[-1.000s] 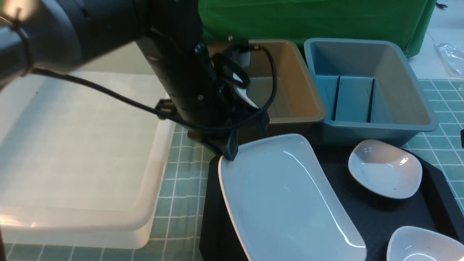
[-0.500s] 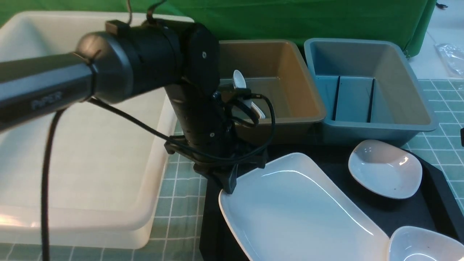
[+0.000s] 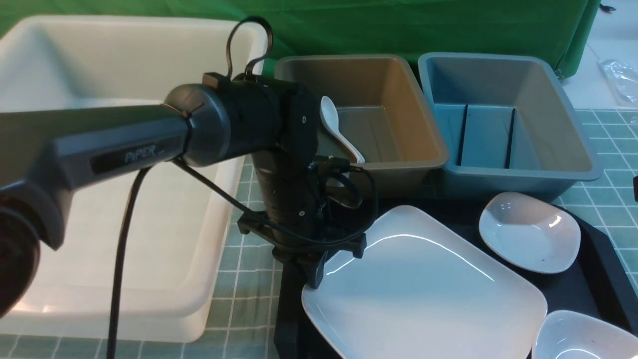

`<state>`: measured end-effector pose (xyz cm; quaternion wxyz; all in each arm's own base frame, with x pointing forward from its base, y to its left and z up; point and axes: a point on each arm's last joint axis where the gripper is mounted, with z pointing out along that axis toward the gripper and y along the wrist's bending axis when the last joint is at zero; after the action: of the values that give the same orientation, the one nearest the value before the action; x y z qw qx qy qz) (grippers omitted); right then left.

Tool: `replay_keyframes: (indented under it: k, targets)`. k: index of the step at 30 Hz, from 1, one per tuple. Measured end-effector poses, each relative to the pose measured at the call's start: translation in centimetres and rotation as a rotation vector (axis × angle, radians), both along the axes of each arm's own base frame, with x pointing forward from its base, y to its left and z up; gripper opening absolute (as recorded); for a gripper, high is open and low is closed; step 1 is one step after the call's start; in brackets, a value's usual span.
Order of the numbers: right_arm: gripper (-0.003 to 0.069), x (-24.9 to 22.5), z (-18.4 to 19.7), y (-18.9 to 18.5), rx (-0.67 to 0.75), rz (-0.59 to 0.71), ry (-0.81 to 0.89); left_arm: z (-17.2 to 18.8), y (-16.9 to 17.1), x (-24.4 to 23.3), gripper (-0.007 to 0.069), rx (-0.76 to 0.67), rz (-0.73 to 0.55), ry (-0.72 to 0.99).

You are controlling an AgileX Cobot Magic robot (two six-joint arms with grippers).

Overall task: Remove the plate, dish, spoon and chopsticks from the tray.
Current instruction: Use the left arm to grab a plate from the dinner plate

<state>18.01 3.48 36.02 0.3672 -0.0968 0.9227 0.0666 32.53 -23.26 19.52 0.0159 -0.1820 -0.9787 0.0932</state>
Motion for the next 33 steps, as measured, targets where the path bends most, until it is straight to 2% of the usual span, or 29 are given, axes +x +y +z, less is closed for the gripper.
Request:
replay_keyframes:
  k: [6, 12, 14, 17, 21, 27, 33]
  targets:
    - [0.0216, 0.0, 0.0, 0.0, 0.0, 0.0, 0.0, -1.4, -0.3, 0.5, 0.0091, -0.001, 0.011, -0.005]
    - [0.0216, 0.0, 0.0, 0.0, 0.0, 0.0, 0.0, -2.4, -0.8, 0.6, 0.0251, -0.024, 0.031, 0.022]
    - [0.0216, 0.0, 0.0, 0.0, 0.0, 0.0, 0.0, -2.6, -1.0, 0.5, 0.0326, -0.035, 0.038, 0.037]
    - [0.0216, 0.0, 0.0, 0.0, -0.001, 0.001, 0.0, -3.0, -1.3, 0.3, 0.0375, -0.045, 0.045, 0.067]
    - [0.0216, 0.0, 0.0, 0.0, -0.001, 0.001, 0.0, -3.3, -1.3, 0.0, 0.0363, -0.04, 0.047, 0.11]
    - [0.0216, 0.0, 0.0, 0.0, -0.001, 0.001, 0.0, -3.6, -1.2, 0.0, 0.0193, -0.027, 0.039, 0.133]
    - [0.0216, 0.0, 0.0, 0.0, -0.009, 0.009, -0.003, -3.7, -1.1, 0.0, 0.019, -0.031, 0.038, 0.14]
